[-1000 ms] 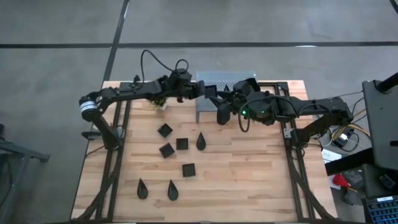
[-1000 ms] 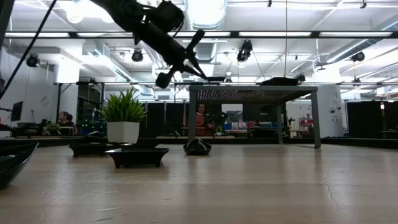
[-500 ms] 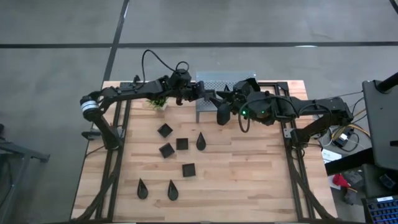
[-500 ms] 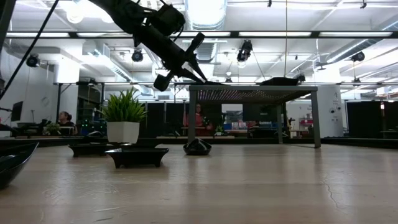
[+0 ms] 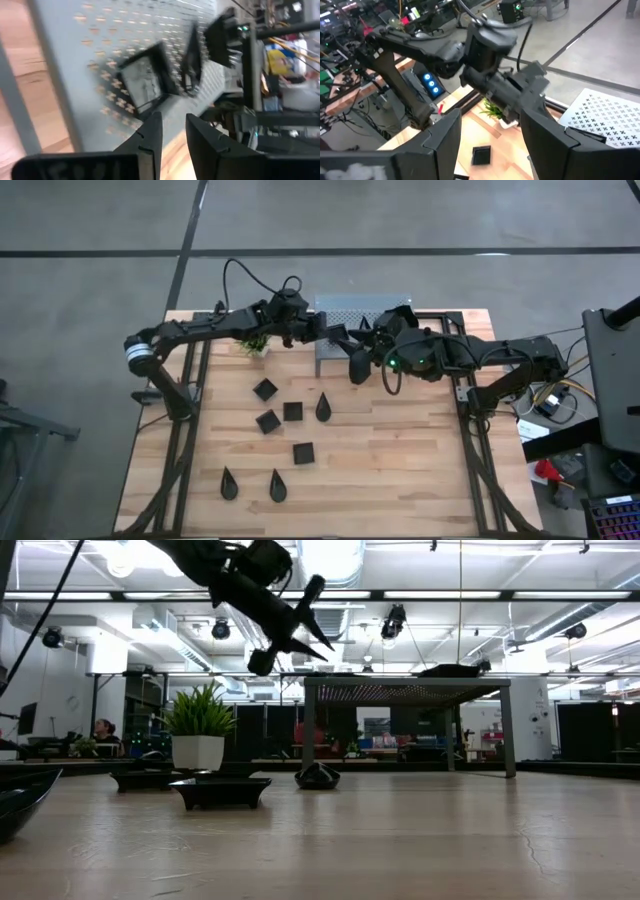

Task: Pick & Place Mini shaped plates
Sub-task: Stack the black square plate on top of the black square plate on the shelf

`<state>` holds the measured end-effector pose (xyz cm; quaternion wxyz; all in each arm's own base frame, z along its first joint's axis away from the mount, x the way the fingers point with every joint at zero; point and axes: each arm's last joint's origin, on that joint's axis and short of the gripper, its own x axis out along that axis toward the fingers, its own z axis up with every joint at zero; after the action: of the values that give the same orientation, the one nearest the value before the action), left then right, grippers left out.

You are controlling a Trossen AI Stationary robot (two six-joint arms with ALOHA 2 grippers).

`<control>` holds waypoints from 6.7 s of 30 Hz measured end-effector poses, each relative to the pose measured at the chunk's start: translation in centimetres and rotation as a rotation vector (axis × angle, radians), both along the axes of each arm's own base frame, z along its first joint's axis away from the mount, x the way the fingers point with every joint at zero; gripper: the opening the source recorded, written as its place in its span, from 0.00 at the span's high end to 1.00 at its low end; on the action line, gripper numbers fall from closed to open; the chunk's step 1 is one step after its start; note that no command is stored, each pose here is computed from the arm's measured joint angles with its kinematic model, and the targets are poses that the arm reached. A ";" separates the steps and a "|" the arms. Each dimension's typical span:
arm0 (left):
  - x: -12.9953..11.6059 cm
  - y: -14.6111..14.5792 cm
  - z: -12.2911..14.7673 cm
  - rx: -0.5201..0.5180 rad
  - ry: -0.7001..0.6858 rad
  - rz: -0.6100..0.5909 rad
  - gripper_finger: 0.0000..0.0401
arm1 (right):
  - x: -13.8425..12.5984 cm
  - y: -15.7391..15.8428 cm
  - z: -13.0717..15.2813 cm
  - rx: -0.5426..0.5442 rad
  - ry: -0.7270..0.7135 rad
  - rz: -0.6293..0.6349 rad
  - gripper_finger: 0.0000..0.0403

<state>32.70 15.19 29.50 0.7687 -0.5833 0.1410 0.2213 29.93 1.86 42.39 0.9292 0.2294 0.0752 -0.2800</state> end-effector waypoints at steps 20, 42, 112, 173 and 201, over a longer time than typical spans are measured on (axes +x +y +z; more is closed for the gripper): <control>-5.1 -3.9 4.9 0.155 0.046 -0.077 0.81 | -0.1 0.6 -0.6 0.028 0.065 0.106 0.50; -8.0 -9.0 5.1 0.193 0.288 -0.123 0.81 | -0.1 0.6 -0.6 0.013 0.074 0.114 0.50; -11.3 -11.5 0.0 0.117 0.611 -0.045 0.81 | -0.5 0.6 -1.2 0.018 0.154 0.137 0.50; -13.4 -7.6 -13.0 0.239 0.799 -0.256 0.81 | -0.1 0.7 -1.2 0.107 0.080 0.093 0.50; -12.4 -7.2 -14.8 0.201 0.819 -0.311 0.94 | -0.1 0.6 -1.1 0.090 0.086 0.099 0.50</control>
<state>20.32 7.96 14.73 0.7265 -0.3420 0.4974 0.3284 29.84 2.51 41.25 0.9264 0.2548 0.1389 -0.2398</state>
